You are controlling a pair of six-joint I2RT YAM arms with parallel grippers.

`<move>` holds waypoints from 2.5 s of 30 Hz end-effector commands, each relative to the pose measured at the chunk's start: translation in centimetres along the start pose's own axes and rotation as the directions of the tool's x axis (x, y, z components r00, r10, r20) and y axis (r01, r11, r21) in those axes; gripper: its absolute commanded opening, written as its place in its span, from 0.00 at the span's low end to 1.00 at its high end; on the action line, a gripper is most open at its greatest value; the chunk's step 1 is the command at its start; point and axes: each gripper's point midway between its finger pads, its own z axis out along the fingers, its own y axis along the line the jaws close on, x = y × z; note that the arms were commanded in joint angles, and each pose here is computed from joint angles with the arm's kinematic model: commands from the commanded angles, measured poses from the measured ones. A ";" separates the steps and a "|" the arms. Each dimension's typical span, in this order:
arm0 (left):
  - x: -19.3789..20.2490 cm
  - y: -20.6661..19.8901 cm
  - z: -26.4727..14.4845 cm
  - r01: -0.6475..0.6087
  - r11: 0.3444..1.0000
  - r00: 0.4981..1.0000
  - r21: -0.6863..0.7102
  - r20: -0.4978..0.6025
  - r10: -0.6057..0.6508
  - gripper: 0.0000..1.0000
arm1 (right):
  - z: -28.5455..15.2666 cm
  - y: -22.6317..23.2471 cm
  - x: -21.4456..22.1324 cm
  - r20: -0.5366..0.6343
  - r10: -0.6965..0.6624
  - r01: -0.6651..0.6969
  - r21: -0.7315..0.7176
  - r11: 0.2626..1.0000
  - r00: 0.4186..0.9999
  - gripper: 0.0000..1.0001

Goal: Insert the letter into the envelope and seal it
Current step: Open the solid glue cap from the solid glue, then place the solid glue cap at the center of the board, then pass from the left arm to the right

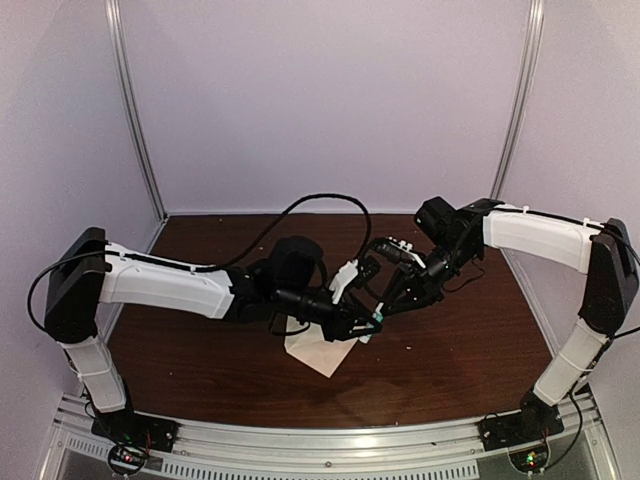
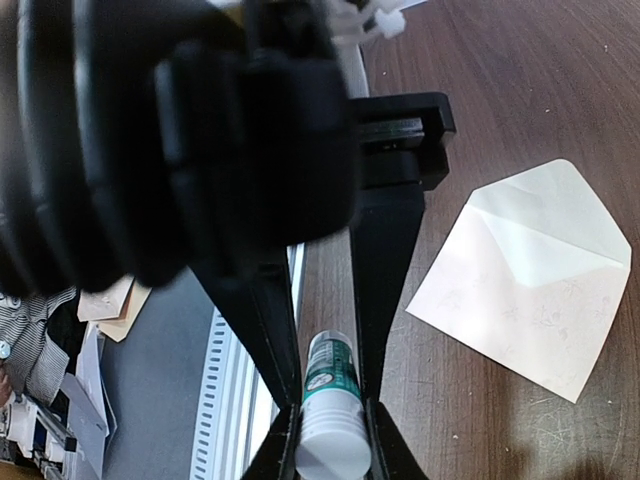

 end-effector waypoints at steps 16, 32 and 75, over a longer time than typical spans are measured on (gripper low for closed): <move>-0.7 -1.1 0.0 -0.088 0.988 0.996 0.130 0.026 0.085 0.00 | -7.3 2.3 -3.0 -0.124 -0.321 0.335 0.114 0.935 0.939 0.02; -0.5 0.9 -1.6 -0.091 0.996 0.996 0.011 0.012 0.091 0.00 | -9.7 -10.8 6.8 -0.105 0.113 -0.033 0.570 0.821 0.988 0.06; -11.8 2.4 -8.6 -0.085 0.956 0.917 -0.279 0.352 0.185 0.02 | -13.9 -9.5 0.9 0.066 0.016 -0.058 0.715 0.697 0.998 0.49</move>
